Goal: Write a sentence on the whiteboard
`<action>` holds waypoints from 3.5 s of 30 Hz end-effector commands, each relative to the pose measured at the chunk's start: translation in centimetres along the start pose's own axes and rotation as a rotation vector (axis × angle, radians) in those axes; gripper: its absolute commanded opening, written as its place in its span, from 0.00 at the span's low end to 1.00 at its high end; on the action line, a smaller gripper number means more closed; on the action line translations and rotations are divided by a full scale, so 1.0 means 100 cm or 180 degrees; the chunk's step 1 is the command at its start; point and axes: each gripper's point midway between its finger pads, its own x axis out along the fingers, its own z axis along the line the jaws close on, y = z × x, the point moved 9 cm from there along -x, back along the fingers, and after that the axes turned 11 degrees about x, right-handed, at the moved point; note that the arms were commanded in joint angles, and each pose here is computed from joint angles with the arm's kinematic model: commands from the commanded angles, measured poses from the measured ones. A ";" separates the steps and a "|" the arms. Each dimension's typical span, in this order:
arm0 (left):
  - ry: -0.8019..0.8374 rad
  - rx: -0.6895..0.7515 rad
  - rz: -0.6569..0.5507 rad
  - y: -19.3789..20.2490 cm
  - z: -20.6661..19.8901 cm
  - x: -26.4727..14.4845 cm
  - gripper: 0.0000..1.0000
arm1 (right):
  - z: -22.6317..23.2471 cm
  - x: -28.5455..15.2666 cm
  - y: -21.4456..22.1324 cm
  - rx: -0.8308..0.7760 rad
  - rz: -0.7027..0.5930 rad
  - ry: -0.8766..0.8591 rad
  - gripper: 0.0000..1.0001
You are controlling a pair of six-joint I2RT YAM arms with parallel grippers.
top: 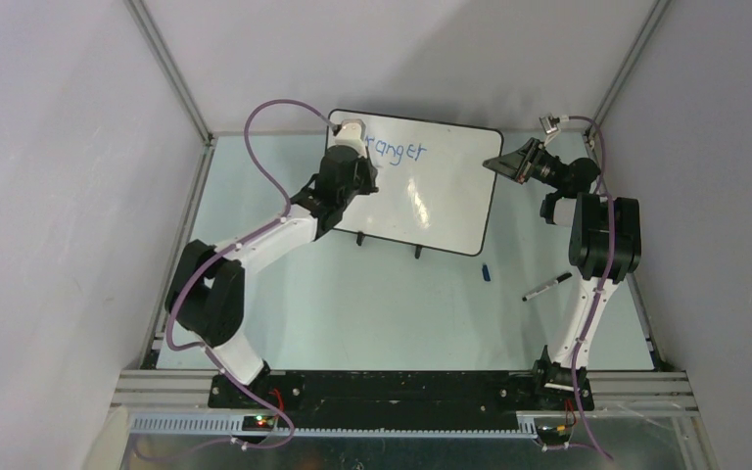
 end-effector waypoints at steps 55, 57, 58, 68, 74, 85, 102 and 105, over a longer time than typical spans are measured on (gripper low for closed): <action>-0.0093 0.0060 0.0200 0.022 -0.006 -0.022 0.00 | 0.032 0.001 -0.013 -0.0227 -0.0001 -0.0113 0.00; -0.0096 0.0061 0.0191 0.022 -0.006 -0.023 0.00 | 0.033 0.001 -0.014 -0.0230 0.0002 -0.0115 0.00; -0.0092 0.0062 0.0189 0.022 -0.006 -0.024 0.00 | 0.032 0.001 -0.014 -0.0231 0.0001 -0.0114 0.00; -0.0051 0.0052 0.0003 0.010 -0.006 -0.030 0.00 | 0.032 0.002 -0.013 -0.0229 0.0006 -0.0116 0.00; -0.0029 0.0031 -0.0187 -0.003 -0.007 -0.033 0.00 | 0.033 0.002 -0.013 -0.0235 0.0008 -0.0118 0.00; -0.0024 0.0077 -0.0111 -0.006 -0.011 -0.019 0.00 | 0.033 0.002 -0.013 -0.0229 0.0013 -0.0118 0.00; -0.0125 0.0112 0.0027 0.001 -0.010 -0.012 0.00 | 0.033 0.001 -0.014 -0.0229 0.0009 -0.0116 0.00; -0.0123 0.0117 0.0033 0.000 -0.010 -0.011 0.00 | 0.034 0.001 -0.014 -0.0233 0.0009 -0.0117 0.00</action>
